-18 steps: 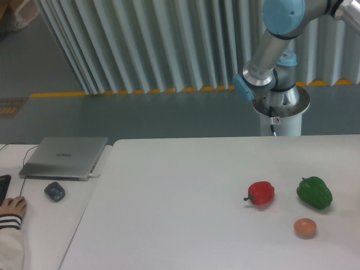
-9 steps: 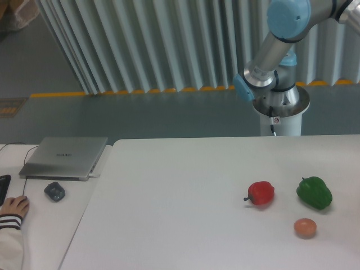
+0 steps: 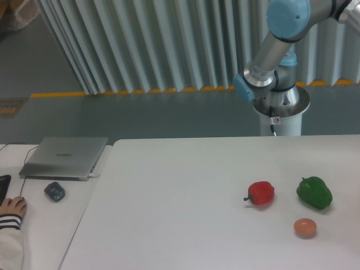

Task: Place the triangular bread on the table

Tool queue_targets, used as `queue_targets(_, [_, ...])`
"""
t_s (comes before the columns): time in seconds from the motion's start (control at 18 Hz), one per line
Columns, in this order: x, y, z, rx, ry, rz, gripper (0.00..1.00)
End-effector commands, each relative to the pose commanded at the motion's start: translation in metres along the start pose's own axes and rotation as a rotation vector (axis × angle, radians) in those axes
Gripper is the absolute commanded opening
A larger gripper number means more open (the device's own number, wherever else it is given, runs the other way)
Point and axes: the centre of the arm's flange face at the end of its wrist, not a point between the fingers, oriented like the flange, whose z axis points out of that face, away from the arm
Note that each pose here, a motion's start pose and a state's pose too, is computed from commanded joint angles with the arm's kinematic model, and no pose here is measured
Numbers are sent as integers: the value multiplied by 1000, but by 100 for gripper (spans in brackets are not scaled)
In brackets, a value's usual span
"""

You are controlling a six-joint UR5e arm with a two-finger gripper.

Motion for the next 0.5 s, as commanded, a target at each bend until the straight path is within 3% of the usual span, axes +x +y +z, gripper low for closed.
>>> queue_targets(0.17, [-1, -1, -9, 5, -8, -3, 44])
queue_targets(0.5, [11, -8, -49, 65, 65, -3, 44])
